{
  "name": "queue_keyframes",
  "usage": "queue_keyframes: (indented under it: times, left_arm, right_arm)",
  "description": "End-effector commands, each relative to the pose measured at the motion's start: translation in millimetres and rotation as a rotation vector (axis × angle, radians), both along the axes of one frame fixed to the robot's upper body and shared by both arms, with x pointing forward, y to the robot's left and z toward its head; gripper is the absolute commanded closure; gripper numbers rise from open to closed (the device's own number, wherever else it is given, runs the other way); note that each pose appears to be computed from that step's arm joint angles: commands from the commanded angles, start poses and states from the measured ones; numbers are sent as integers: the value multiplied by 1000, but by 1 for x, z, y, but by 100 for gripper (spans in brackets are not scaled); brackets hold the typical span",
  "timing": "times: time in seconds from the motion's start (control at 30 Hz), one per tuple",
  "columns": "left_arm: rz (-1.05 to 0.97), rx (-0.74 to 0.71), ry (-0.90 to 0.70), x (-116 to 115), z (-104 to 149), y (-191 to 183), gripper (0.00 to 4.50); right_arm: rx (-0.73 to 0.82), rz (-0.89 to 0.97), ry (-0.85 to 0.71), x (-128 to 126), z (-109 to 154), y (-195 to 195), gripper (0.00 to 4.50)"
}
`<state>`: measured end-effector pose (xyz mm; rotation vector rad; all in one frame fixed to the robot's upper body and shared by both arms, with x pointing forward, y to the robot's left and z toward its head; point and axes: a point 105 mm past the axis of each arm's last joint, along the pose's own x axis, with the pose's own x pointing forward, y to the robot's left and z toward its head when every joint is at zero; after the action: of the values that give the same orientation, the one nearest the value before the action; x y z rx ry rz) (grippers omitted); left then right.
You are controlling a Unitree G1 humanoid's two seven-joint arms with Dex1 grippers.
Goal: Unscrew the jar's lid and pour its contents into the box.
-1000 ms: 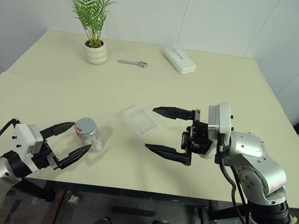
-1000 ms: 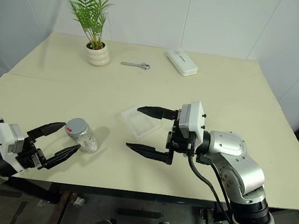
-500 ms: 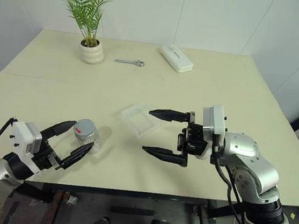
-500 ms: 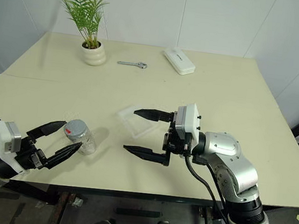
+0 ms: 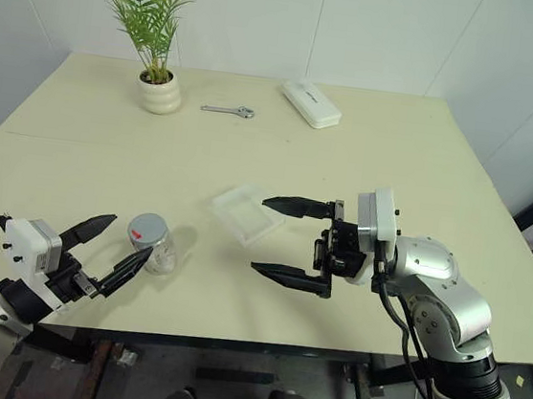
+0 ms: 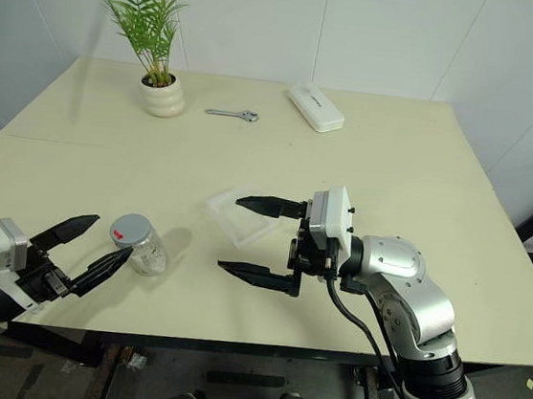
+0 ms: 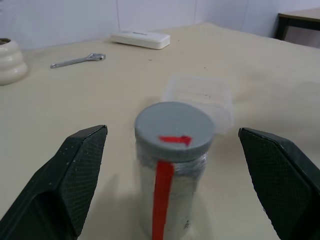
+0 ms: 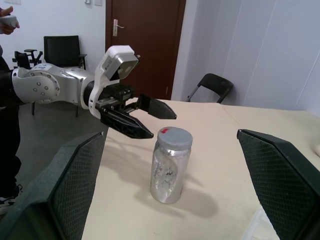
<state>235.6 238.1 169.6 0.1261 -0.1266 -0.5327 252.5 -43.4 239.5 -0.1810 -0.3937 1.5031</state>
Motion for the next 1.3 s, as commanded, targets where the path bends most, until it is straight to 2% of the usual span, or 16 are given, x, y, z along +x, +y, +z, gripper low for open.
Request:
queue_keyframes:
  times: [0.03,0.27,0.5,0.77,0.87,1.07,1.17,1.3]
  left_arm:
    - [-21,15,-12,4,-5,-6,3]
    - [-67,10,19,16,-19,-16,3]
    - [-63,20,-24,41,-18,-22,3]
    - [-68,25,-29,51,-21,-24,3]
    - [-81,20,-16,53,-24,-27,62]
    - [-89,20,-11,52,-25,-30,248]
    - [-110,-6,-23,51,-20,-33,250]
    - [-175,3,-73,52,1,-41,250]
  right_arm:
    - [8,-4,-36,-6,7,-3,0]
    - [7,-23,-43,-7,9,-5,0]
    - [8,-56,-44,-8,9,-7,0]
    - [14,-83,-43,-9,9,-7,0]
    - [16,-93,-44,-8,10,-8,0]
    - [16,-97,-43,-8,10,-7,0]
    - [16,-97,-40,-7,9,-7,0]
    - [20,-102,-27,-5,10,-9,0]
